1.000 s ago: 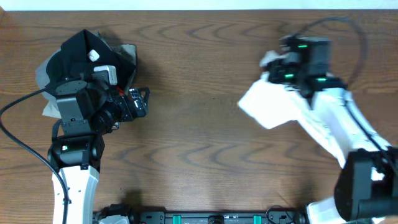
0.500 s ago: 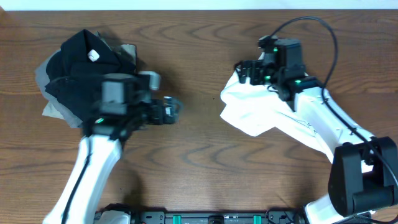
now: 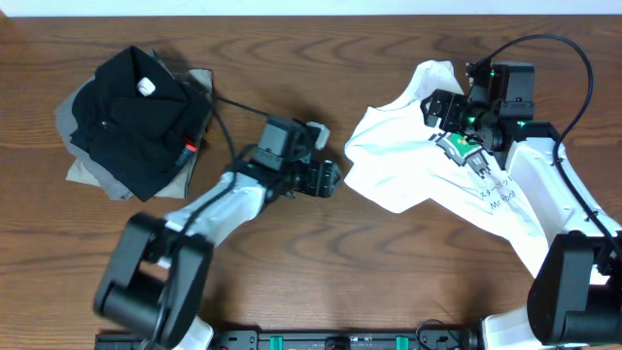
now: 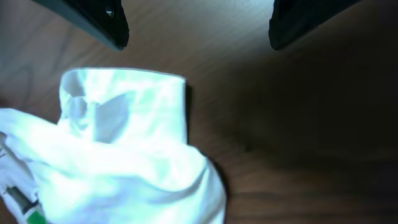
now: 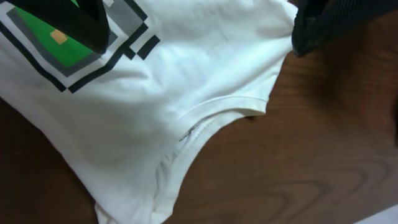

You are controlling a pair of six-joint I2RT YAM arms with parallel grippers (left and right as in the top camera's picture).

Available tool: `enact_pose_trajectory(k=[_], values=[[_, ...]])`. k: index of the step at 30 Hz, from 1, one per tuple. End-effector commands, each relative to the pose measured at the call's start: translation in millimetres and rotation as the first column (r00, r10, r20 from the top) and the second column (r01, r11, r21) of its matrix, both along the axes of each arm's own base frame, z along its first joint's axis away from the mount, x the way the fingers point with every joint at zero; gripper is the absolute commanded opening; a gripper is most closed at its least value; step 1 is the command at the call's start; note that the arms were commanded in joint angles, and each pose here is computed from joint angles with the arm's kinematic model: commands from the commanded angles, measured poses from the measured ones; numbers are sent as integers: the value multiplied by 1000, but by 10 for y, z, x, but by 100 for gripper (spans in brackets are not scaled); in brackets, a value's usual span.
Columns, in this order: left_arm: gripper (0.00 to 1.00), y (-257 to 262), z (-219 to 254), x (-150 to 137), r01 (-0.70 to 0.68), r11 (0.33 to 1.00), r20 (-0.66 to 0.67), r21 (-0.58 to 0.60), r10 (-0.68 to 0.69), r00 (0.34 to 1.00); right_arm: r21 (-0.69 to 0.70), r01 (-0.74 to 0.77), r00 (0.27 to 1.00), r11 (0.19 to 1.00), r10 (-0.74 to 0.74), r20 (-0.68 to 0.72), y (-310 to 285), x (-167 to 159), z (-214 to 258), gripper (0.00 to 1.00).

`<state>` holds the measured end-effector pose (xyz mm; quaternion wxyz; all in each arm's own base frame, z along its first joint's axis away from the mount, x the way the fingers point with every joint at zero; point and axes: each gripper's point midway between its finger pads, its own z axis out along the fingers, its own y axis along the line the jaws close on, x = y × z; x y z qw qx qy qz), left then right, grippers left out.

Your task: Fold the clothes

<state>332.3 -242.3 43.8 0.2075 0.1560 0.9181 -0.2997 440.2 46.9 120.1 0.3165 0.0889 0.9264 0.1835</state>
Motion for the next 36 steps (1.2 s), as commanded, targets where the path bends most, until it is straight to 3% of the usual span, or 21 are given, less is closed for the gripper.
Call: enact_pose_trajectory(k=[1,11,18,25,31,36], values=[[74,-127,-76,77,-35,999,-30,-31,34,999,15,7,1000,1000,-7,16,-16,2,91,91],[71,-368,-238,214,-77,993,-50,-90,73,996,15,7,1000,1000,-7,1,-17,-24,69,89],[48,-552,-265,156,-40,997,-87,-72,33,996,15,8,1000,1000,-8,-25,-17,-73,28,88],[34,-510,-337,60,-117,992,-200,-55,103,974,14,8,999,1000,-7,-33,-17,-86,18,88],[6,-507,-334,81,-110,993,-182,-52,99,978,-9,23,999,1000,-23,-35,-62,-84,2,87],[6,-470,-254,137,-54,997,-110,-47,49,993,-54,58,997,997,-61,-56,-163,-113,-49,88]])
